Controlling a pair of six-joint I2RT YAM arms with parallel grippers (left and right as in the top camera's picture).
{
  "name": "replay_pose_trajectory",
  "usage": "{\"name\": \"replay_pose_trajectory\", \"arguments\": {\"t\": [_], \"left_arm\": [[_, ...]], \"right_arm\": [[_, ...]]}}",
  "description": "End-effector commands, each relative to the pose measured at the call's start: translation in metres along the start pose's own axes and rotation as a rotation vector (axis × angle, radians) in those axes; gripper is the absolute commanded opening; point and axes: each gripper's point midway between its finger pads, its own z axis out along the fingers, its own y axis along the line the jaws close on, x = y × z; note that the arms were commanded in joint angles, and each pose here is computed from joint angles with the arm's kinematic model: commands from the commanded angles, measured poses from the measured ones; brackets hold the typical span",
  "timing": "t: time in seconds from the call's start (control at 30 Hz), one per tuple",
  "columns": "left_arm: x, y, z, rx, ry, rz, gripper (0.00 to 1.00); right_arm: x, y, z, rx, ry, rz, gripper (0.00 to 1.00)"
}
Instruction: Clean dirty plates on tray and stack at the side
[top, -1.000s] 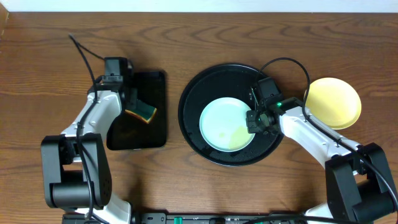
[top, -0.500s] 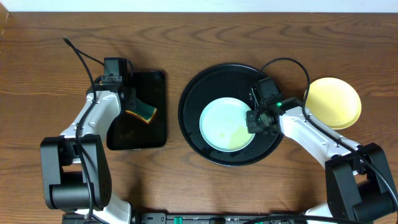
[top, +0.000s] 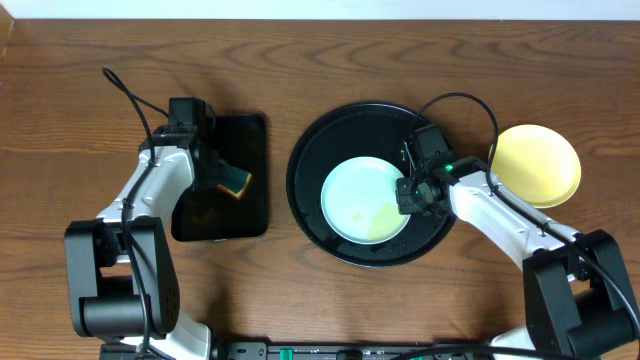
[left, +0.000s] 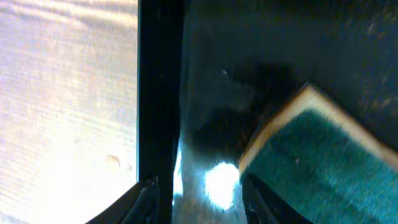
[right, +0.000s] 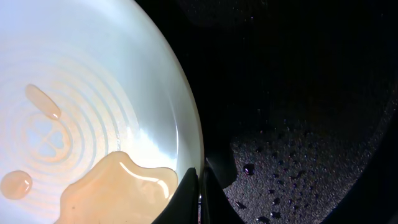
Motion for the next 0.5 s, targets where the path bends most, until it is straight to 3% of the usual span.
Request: {"name": "replay_pose_trajectory", "arguments": {"t": [0.0, 0.23, 0.37, 0.47], "left_arm": [[0.009, -0.001, -0.003, 0.002, 0.022, -0.04, 0.44], [0.012, 0.001, -0.009, 0.001, 0.031, -0.042, 0.36], [-0.013, 0.003, -0.032, 0.026, -0.077, -0.073, 0.36], [-0.037, -0.008, -0.049, 0.112, -0.185, -0.088, 0.45]], "right_arm": [[0.007, -0.004, 0.002, 0.027, 0.016, -0.005, 0.01], [0.007, -0.004, 0.002, 0.027, 0.016, -0.005, 0.01], [0.007, -0.004, 0.002, 0.026, 0.014, -0.004, 0.01], [0.006, -0.004, 0.002, 0.026, 0.012, -0.004, 0.01]]}}
